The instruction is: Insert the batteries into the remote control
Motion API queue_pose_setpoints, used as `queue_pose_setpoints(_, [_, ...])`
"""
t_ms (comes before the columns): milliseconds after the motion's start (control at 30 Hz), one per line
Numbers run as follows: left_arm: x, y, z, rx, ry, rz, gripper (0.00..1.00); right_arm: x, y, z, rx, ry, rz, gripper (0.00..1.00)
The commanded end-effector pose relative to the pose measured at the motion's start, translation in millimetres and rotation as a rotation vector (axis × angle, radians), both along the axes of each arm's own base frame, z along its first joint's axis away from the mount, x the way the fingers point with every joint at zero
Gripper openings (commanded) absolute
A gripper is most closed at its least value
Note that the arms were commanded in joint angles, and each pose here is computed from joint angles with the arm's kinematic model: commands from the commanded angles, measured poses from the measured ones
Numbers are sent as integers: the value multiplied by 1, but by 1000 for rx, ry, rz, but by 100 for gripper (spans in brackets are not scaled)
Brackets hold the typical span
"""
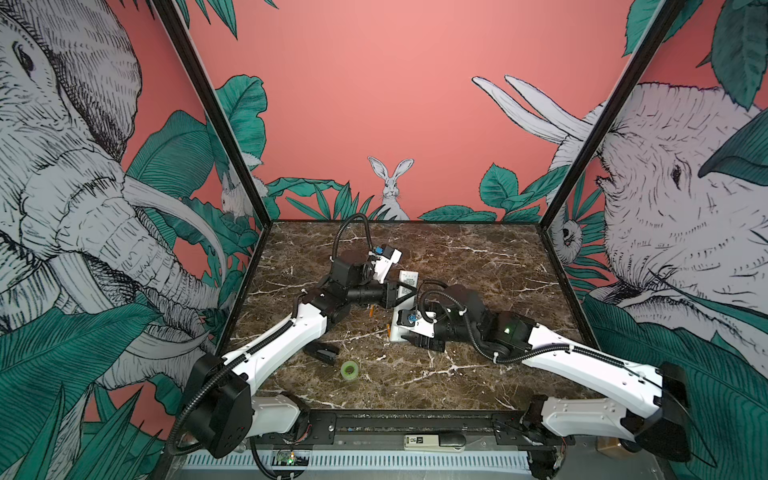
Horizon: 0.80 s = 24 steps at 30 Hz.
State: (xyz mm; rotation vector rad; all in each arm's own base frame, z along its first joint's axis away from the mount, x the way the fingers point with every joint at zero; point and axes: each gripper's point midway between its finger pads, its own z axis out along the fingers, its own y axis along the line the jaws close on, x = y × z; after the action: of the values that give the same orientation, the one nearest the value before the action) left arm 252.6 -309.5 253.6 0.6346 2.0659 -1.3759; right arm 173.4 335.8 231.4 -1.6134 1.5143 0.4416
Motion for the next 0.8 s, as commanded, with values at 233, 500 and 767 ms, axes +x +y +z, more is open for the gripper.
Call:
queue_pose_setpoints(233, [1,-2,32,-69,-83,-14,0,4,5,13,21,-38,-27,74])
queue_pose_setpoints(500, [4,-2,27,-61,-75,1,0,13,2,23,52,-56,-88,84])
queue_pose_setpoints(767, [28,8,11,-13,-45,163,0,13,-4,46,211,24,-191,87])
